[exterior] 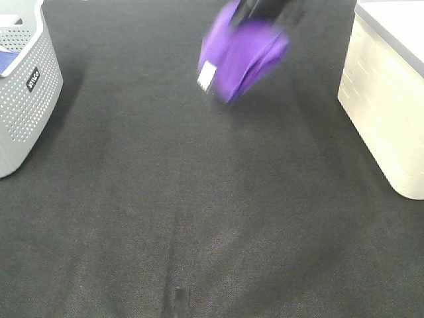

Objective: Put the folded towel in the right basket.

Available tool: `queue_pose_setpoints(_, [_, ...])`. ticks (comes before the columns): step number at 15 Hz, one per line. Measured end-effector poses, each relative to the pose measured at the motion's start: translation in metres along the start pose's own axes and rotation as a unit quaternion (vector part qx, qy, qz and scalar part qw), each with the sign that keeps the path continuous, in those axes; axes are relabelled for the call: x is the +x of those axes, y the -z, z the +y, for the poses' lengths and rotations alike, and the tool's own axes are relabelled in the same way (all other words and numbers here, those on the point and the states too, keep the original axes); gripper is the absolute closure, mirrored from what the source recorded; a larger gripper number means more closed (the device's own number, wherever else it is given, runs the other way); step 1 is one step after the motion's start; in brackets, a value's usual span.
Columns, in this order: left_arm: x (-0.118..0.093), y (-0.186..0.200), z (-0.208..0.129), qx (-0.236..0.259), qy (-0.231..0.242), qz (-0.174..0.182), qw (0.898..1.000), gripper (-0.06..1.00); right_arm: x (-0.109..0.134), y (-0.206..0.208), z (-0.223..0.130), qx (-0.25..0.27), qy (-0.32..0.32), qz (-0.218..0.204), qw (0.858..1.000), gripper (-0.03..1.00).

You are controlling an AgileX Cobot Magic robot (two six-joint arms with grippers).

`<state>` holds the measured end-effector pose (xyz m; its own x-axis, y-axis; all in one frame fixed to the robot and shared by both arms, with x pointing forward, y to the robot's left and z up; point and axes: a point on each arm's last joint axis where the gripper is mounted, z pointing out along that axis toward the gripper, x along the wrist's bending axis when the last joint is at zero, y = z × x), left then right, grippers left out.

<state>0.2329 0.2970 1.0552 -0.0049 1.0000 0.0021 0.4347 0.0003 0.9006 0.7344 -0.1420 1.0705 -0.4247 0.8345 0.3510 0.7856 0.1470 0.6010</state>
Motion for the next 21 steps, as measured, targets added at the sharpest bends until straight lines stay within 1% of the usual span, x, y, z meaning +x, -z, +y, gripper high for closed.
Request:
queue_pose_setpoints(1, [0.0,0.0,0.0,0.0,0.0,0.0,1.0,-0.05,-0.016,0.062,0.024,-0.058,0.011,-0.037,0.998,0.91])
queue_pose_setpoints(2, [0.0,0.0,0.0,0.0,0.0,0.0,1.0,-0.05,-0.032,0.1,0.036,-0.102,0.018,-0.074,0.992,0.91])
queue_pose_setpoints(3, [0.0,0.0,0.0,0.0,0.0,0.0,1.0,-0.05,-0.05,0.13,0.039,-0.126,0.013,-0.111,0.986,0.91])
queue_pose_setpoints(4, [0.0,0.0,0.0,0.0,0.0,0.0,1.0,-0.05,-0.07,0.153,0.038,-0.138,0.004,-0.15,0.979,0.91])
queue_pose_setpoints(5, [0.0,0.0,0.0,0.0,0.0,0.0,1.0,-0.05,-0.096,0.173,0.033,-0.142,-0.011,-0.193,0.971,0.91])
queue_pose_setpoints(7, [0.0,0.0,0.0,0.0,0.0,0.0,1.0,-0.05,-0.141,0.203,0.021,-0.146,-0.055,-0.251,0.955,0.91])
queue_pose_setpoints(8, [0.0,0.0,0.0,0.0,0.0,0.0,1.0,-0.05,-0.159,0.215,0.014,-0.146,-0.079,-0.267,0.949,0.91])
queue_pose_setpoints(9, [0.0,0.0,0.0,0.0,0.0,0.0,1.0,-0.05,-0.172,0.224,0.009,-0.148,-0.093,-0.278,0.945,0.91])
queue_pose_setpoints(10, [0.0,0.0,0.0,0.0,0.0,0.0,1.0,-0.05,-0.18,0.226,0.004,-0.143,-0.103,-0.282,0.943,0.91])
queue_pose_setpoints(12, [0.0,0.0,0.0,0.0,0.0,0.0,1.0,-0.05,-0.193,0.213,-0.006,-0.109,-0.118,-0.287,0.944,0.91])
queue_pose_setpoints(13, [0.0,0.0,0.0,0.0,0.0,0.0,1.0,-0.05,-0.199,0.202,-0.012,-0.088,-0.127,-0.284,0.946,0.88])
queue_pose_setpoints(14, [0.0,0.0,0.0,0.0,0.0,0.0,1.0,-0.05,-0.205,0.193,-0.018,-0.069,-0.136,-0.281,0.947,0.78])
queue_pose_setpoints(15, [0.0,0.0,0.0,0.0,0.0,0.0,1.0,-0.05,-0.21,0.186,-0.024,-0.052,-0.146,-0.284,0.946,0.59])
queue_pose_setpoints(16, [0.0,0.0,0.0,0.0,0.0,0.0,1.0,-0.05,-0.215,0.18,-0.03,-0.034,-0.154,-0.291,0.944,0.34])
queue_pose_setpoints(17, [0.0,0.0,0.0,0.0,0.0,0.0,1.0,-0.05,-0.219,0.176,-0.034,-0.022,-0.157,-0.296,0.942,0.15])
queue_pose_setpoints(18, [0.0,0.0,0.0,0.0,0.0,0.0,1.0,-0.05,-0.221,0.174,-0.036,-0.016,-0.158,-0.299,0.941,0.06])
queue_pose_setpoints(19, [0.0,0.0,0.0,0.0,0.0,0.0,1.0,-0.05,-0.221,0.173,-0.037,-0.015,-0.159,-0.299,0.941,0.02])
queue_pose_setpoints(21, [0.0,0.0,0.0,0.0,0.0,0.0,1.0,-0.05,-0.217,0.176,-0.035,-0.018,-0.148,-0.291,0.945,0.0])
